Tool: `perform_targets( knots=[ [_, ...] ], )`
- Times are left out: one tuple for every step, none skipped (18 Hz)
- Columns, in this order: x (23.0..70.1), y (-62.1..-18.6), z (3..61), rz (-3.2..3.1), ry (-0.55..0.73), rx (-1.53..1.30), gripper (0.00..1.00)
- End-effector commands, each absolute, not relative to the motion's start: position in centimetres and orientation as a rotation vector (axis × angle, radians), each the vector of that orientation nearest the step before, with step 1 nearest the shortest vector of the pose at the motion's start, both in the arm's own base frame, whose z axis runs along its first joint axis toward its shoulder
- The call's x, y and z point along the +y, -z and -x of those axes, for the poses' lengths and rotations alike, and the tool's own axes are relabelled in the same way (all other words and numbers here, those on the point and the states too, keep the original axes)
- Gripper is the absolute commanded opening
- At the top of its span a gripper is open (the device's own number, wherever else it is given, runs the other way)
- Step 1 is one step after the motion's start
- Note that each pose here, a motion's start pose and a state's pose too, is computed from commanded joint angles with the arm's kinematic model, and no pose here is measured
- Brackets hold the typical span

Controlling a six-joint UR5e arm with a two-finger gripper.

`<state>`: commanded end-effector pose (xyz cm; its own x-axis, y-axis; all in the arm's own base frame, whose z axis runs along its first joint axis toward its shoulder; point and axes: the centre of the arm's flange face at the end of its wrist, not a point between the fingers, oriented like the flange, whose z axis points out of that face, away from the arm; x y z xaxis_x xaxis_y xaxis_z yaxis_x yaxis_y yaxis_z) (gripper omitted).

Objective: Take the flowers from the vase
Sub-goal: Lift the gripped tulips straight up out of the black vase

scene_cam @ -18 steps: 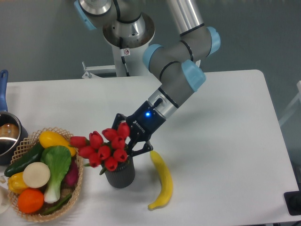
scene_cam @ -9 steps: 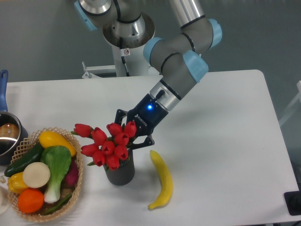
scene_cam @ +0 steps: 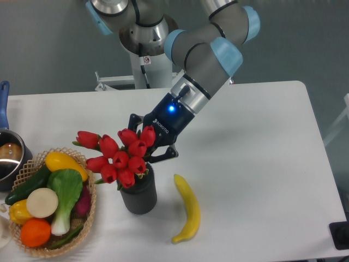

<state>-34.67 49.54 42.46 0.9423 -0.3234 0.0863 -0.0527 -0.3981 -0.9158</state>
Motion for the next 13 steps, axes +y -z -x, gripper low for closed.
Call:
perform_targets(
  knots=[
    [49.6, -42.9, 34.7, 1.959, 0.302, 0.271, 0.0],
    [49.6, -43.2, 34.8, 1.951, 0.307, 0.266, 0.0],
    [49.7, -43.9, 34.8, 1.941, 0.311, 0.262, 0.0],
    [49.7, -44.8, 34.7, 1.929, 0.319, 0.255, 0.0],
    [49.8, -45.9, 34.7, 1.924, 0.322, 0.24, 0.0],
    [49.8, -46.8, 34.8, 1.923, 0.325, 0.223, 0.0],
    [49.8, -47.7, 34.8, 1.92, 0.326, 0.21, 0.0],
    [49.8, -48.6, 34.8, 1.917, 0.327, 0.197, 0.0],
    [49.7, -49.4, 34.8, 1.916, 0.334, 0.174, 0.0],
    [49.6, -50.3, 34.6, 1.913, 0.335, 0.162, 0.0],
    [49.3, -51.0, 34.5, 1.912, 0.332, 0.152, 0.0],
    [49.1, -51.5, 34.4, 1.909, 0.325, 0.151, 0.0],
    [48.8, -51.7, 34.6, 1.907, 0.318, 0.146, 0.0]
  ],
)
